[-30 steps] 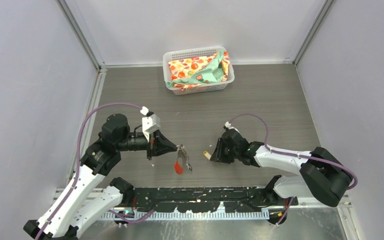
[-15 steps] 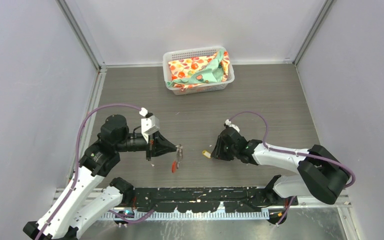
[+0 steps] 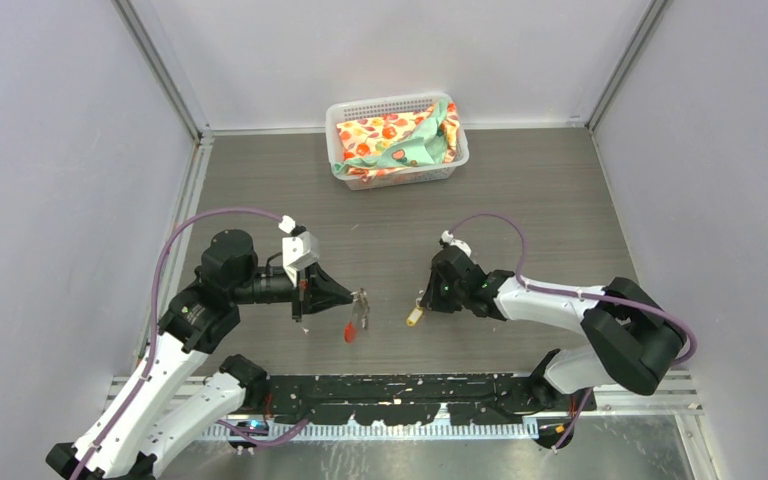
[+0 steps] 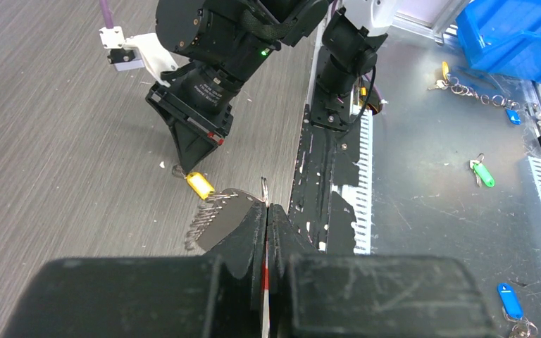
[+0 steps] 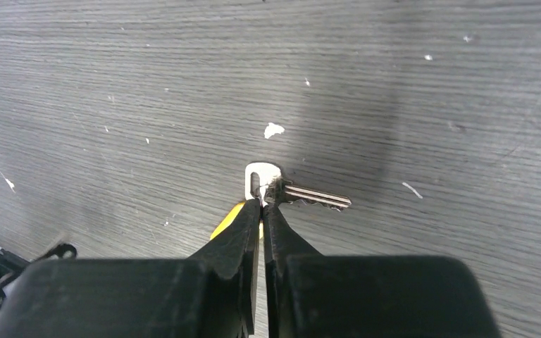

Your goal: Put the keys on the keyring

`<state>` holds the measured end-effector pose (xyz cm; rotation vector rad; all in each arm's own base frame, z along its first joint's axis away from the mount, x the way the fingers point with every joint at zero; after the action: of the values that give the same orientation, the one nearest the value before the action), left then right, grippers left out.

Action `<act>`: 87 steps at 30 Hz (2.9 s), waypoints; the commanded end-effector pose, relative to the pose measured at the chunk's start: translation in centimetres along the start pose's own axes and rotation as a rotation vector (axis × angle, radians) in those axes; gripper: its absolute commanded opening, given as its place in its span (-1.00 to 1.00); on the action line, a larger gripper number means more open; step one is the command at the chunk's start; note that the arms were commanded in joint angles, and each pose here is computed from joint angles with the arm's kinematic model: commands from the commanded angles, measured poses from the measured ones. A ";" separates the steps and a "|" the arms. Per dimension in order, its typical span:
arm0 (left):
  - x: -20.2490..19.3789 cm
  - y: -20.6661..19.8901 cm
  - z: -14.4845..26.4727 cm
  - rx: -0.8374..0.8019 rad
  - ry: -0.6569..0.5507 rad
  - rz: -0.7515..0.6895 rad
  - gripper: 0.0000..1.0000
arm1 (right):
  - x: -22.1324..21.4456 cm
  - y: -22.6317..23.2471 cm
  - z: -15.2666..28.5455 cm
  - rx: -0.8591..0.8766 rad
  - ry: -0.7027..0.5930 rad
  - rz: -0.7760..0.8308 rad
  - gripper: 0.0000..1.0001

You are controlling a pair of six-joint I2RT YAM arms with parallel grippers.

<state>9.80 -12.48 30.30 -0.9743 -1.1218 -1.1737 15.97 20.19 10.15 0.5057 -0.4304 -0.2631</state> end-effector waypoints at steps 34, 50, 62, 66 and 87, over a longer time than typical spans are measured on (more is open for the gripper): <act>0.9 4.1 -1.2 0.286 -0.087 -0.145 -0.99 | 4.2 11.8 20.4 0.845 0.075 0.611 -0.98; 1.3 4.0 -1.8 0.208 -0.159 -0.202 -0.99 | 3.4 16.4 18.2 0.836 -0.017 0.418 -0.98; 0.8 2.9 -1.4 0.149 -0.174 -0.222 -0.99 | 2.9 16.6 17.0 0.871 0.005 0.335 -0.98; 0.8 2.8 -1.3 0.153 -0.179 -0.212 -0.99 | 2.6 16.3 16.7 0.872 0.034 0.344 -0.98; 0.8 2.2 -1.1 0.129 -0.186 -0.206 -0.99 | 2.9 15.3 16.1 0.842 -0.005 0.289 -0.98</act>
<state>12.43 -13.38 29.67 -0.8731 -1.3753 -1.1419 12.96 25.80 30.66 1.2074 -0.5473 0.2434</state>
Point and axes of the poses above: each gripper's point midway between its finger pads, its own z axis back along the fingers, its own y axis along the line the jaws close on, x = y × z, the point moved 10 cm from there along z, back along the fingers, and after that the axes turned 11 degrees about -z, right-handed, at the moved point
